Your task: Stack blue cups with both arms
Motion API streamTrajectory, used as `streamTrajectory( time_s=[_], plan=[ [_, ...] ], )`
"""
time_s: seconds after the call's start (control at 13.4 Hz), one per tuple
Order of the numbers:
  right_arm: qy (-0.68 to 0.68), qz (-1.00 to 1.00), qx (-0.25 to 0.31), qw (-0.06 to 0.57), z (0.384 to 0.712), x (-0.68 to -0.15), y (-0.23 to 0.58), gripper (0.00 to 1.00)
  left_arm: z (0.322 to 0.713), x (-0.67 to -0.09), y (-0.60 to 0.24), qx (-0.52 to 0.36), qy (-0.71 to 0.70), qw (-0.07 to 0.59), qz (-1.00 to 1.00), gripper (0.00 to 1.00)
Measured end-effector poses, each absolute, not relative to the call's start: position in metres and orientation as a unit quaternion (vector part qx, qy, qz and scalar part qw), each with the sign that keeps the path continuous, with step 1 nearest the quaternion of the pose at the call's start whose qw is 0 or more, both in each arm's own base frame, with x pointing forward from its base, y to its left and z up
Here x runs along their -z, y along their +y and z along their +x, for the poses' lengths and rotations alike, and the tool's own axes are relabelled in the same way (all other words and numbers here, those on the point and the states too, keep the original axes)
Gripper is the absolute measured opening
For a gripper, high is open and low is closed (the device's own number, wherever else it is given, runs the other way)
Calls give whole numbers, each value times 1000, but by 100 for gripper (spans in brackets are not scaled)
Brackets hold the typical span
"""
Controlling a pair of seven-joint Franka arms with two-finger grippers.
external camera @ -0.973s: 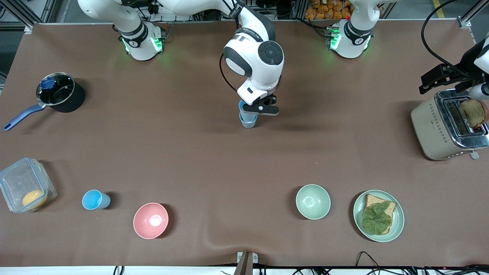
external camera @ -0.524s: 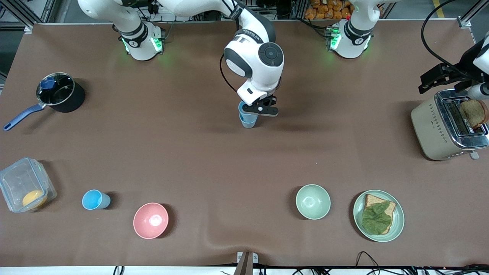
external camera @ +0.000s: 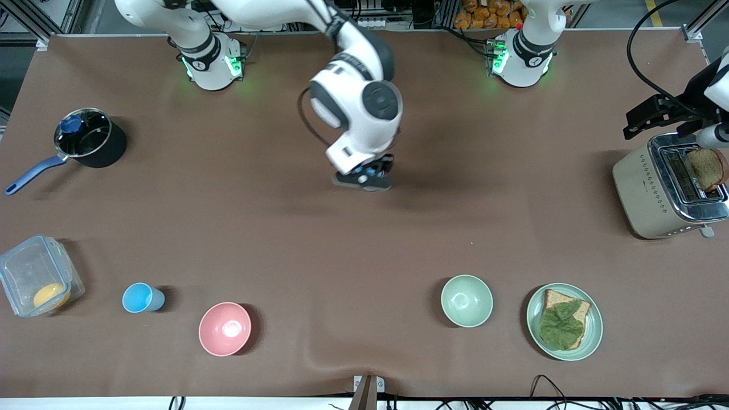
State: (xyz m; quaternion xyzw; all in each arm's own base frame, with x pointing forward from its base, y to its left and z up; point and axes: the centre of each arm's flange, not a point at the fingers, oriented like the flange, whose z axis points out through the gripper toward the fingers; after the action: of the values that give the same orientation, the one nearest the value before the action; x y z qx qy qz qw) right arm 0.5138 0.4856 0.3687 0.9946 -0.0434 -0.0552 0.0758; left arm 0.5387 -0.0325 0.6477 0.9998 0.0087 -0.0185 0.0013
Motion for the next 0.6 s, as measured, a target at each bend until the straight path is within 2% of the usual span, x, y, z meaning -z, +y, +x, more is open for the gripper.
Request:
streamTrajectory(
  time_s=[0.15, 0.3, 0.6],
  plan=[
    [-22, 995, 71, 68, 574, -402, 396, 100, 539, -648, -32, 18, 9, 1, 1000, 100],
    [-8, 995, 86, 56, 620, -421, 301, 100, 539, -648, -32, 19, 9, 1, 1000, 100],
    [10, 994, 101, 33, 657, -435, 146, 100, 539, -648, -32, 19, 9, 1, 1000, 100]
  ],
)
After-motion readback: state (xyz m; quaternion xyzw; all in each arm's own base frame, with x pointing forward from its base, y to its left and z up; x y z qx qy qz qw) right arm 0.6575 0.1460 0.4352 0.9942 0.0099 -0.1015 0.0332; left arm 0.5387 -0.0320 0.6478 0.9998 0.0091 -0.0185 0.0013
